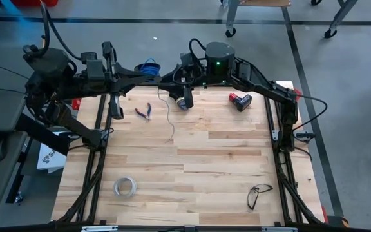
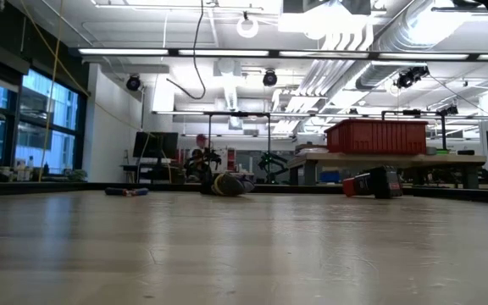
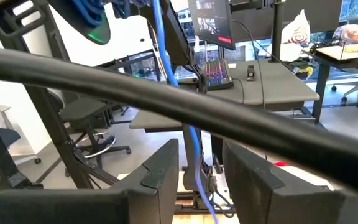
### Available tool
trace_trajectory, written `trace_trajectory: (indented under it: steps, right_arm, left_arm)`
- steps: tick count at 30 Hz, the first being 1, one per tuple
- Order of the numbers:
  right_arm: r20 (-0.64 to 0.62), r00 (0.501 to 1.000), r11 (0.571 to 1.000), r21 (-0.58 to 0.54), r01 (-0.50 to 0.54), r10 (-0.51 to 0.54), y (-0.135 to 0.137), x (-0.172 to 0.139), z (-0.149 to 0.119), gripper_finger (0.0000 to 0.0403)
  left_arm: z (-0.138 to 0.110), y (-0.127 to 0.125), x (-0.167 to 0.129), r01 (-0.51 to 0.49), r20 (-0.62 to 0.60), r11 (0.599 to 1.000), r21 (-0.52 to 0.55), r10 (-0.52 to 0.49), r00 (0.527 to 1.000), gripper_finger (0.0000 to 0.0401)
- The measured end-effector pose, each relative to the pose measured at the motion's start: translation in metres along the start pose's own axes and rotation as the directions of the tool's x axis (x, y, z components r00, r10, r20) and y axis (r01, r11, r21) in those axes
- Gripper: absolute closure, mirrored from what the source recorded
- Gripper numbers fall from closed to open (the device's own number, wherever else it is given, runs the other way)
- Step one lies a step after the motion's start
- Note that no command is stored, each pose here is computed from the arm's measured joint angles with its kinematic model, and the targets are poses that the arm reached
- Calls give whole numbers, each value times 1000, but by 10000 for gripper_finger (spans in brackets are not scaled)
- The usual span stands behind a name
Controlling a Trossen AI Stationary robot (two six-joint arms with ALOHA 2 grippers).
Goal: Coil cords
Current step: Coil the blue wire onto the black spool
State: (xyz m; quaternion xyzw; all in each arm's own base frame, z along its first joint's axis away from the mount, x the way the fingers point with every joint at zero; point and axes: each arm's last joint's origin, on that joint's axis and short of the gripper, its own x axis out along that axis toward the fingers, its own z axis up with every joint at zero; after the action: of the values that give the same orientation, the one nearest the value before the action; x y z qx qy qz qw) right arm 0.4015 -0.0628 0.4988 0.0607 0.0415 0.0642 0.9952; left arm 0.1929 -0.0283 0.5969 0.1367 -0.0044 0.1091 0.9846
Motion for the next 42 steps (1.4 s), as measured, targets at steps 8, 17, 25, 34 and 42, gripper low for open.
trace_trajectory:
  steps: [8,17,25,34,42]
  right_arm:
    - [2,1000,999,-32,-29,29,11,3,-1,285]
    - [9,1000,995,-100,6,-6,26,7,-2,392]
    - [-2,997,984,-161,71,-73,35,-3,2,401]
    - [7,993,978,-169,120,-120,42,-26,15,402]
    - [-11,987,968,-195,157,-162,50,-38,19,402]
  left_arm:
    - [0,0,0,0,0,1000,0,0,1000,400]
    - [0,0,0,0,0,1000,-29,0,1000,400]
    - [-2,-1,-7,91,-12,972,-215,-96,995,400]
    - [-9,0,-12,67,-87,966,-249,-92,992,400]
    - [-11,8,-10,-31,-109,982,-184,10,994,400]
